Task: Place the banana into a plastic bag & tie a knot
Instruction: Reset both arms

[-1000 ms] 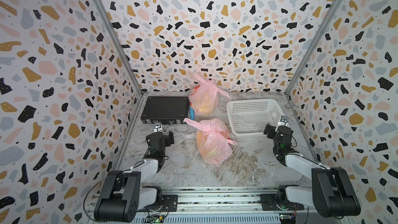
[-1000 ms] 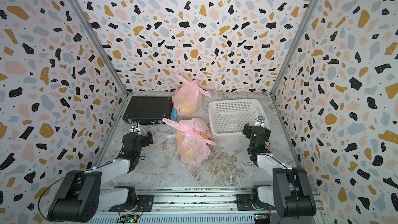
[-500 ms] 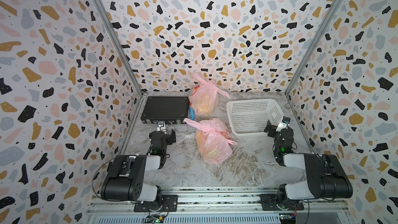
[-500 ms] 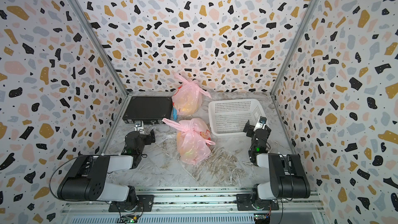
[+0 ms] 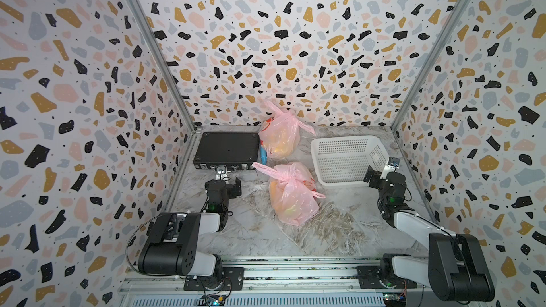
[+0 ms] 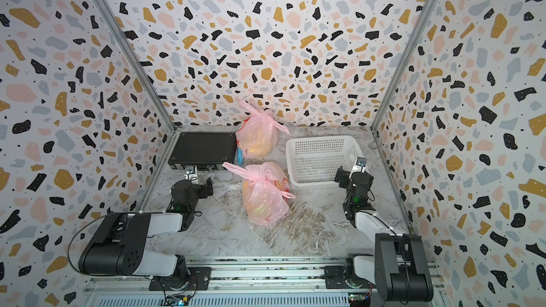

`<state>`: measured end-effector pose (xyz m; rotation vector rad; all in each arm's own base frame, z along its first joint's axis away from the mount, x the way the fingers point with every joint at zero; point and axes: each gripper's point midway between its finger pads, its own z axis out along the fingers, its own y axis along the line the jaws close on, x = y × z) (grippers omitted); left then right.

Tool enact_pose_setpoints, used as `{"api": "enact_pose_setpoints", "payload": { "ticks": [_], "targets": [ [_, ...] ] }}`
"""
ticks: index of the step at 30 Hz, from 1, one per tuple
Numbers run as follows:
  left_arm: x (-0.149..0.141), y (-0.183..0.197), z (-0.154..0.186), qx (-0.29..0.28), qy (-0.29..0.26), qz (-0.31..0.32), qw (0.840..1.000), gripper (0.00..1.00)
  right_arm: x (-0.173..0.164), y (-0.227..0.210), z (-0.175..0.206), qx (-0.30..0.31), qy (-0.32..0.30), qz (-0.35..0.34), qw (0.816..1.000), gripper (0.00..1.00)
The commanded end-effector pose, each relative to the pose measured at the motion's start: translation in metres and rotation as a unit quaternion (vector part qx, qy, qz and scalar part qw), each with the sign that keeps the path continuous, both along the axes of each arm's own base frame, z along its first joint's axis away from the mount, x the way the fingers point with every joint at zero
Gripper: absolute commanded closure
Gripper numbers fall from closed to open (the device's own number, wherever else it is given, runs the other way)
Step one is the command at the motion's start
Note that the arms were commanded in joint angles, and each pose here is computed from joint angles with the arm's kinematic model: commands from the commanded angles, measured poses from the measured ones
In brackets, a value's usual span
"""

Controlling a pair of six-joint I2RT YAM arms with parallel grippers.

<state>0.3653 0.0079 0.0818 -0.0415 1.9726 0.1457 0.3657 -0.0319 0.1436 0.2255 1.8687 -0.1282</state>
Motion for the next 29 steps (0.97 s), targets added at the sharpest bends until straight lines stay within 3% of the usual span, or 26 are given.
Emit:
{"api": "enact_pose_setpoints", "payload": {
  "ticks": [1,6,7,11,13,15,29],
  "targets": [
    [0.01,-0.001,0.018,0.0,-0.03,-0.004,1.0,0.01,-0.009,0.0,-0.001,-0.01,0.009,-0.001,1.0,0.0],
    [0.01,-0.001,0.018,-0.001,-0.03,-0.004,1.0,0.01,-0.006,-0.002,-0.032,-0.027,0.029,-0.009,0.999,0.0],
    [0.01,-0.001,0.018,0.0,-0.03,-0.004,1.0,0.01,-0.005,0.004,-0.035,-0.043,0.057,0.005,0.997,0.0],
    [0.01,-0.001,0.018,0.0,-0.03,-0.004,1.0,0.01,-0.006,0.014,-0.027,-0.094,-0.013,0.016,0.995,0.0],
    [0.01,-0.001,0.019,0.0,-0.031,-0.004,1.0,0.01,0.0,0.007,-0.04,-0.094,-0.012,-0.001,0.996,0.0],
    [0.01,-0.001,0.018,-0.001,-0.03,-0.004,1.0,0.01,0.008,0.016,-0.053,-0.094,0.016,0.028,0.995,0.0],
    [0.01,-0.001,0.018,0.0,-0.031,-0.003,1.0,0.01,0.013,0.01,-0.056,-0.074,0.033,0.028,0.996,0.0]
  ]
}}
